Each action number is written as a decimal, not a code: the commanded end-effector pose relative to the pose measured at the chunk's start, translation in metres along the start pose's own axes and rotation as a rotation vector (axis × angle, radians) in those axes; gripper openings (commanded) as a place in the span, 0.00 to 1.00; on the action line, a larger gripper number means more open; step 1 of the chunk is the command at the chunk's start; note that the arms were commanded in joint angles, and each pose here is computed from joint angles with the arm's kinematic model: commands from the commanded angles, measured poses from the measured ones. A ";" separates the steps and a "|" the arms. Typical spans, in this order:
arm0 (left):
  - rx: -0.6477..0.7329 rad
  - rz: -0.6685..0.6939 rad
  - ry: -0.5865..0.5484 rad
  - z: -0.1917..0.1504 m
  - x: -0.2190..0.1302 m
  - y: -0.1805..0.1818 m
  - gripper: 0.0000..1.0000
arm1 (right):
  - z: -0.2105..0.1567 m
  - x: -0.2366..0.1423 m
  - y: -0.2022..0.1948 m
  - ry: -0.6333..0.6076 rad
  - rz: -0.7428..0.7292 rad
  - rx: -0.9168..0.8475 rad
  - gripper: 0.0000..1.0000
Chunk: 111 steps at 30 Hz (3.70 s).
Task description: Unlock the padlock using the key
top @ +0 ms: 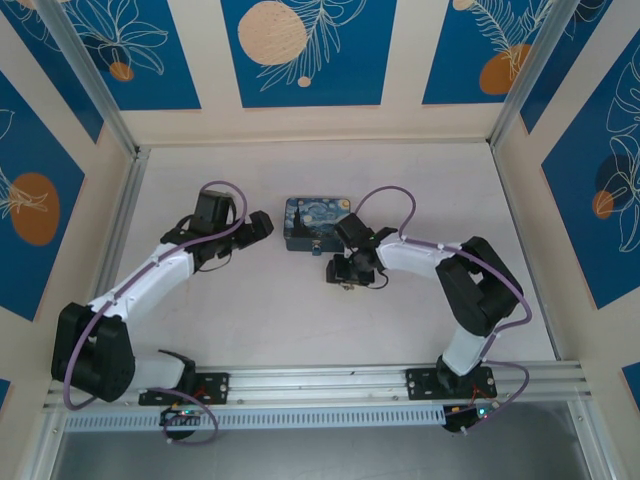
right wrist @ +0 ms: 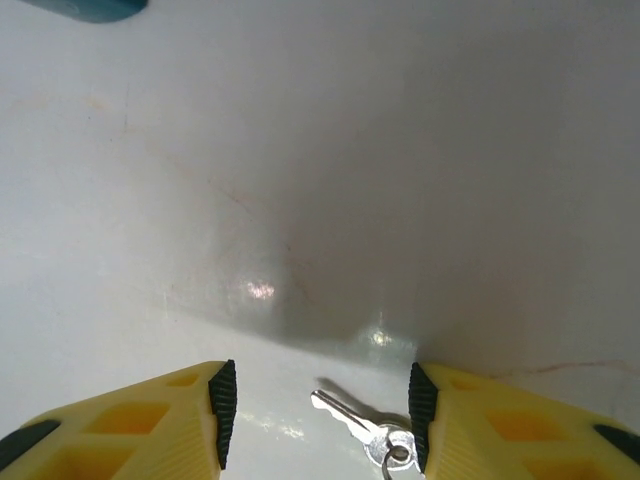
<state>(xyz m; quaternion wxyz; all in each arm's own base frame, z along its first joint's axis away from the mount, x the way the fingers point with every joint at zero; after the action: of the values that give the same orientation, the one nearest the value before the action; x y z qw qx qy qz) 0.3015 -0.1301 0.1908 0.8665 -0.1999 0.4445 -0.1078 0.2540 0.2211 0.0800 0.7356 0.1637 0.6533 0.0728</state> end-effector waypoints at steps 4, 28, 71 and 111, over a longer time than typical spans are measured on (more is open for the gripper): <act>0.000 -0.015 -0.030 0.009 -0.003 -0.009 1.00 | -0.019 -0.011 -0.007 0.049 0.001 0.002 0.50; 0.008 -0.011 -0.029 0.010 -0.005 -0.010 1.00 | -0.006 -0.024 0.007 -0.010 -0.103 -0.208 0.51; 0.010 -0.014 -0.022 0.012 -0.003 -0.017 1.00 | -0.037 0.000 -0.017 0.065 -0.236 -0.332 0.42; 0.012 -0.051 -0.010 0.009 -0.005 -0.021 1.00 | -0.017 -0.042 -0.001 -0.008 0.030 -0.228 0.00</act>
<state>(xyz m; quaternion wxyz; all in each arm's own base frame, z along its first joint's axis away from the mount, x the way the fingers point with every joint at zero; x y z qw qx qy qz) 0.3063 -0.1372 0.1997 0.8698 -0.1969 0.4374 -0.1155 0.2337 0.2047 0.0947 0.7512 0.0281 0.6487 0.1187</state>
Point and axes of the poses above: each hand's point on the last joint's axis, 136 mm out from that joint toward the fingers, its own x axis out along the fingers, its own y axis along the line the jaws close on, z = x × y, the point moved 6 cm from there along -x, back along the fingers, and after that the axes turned 9 degrees about x, right-handed, at the moved point
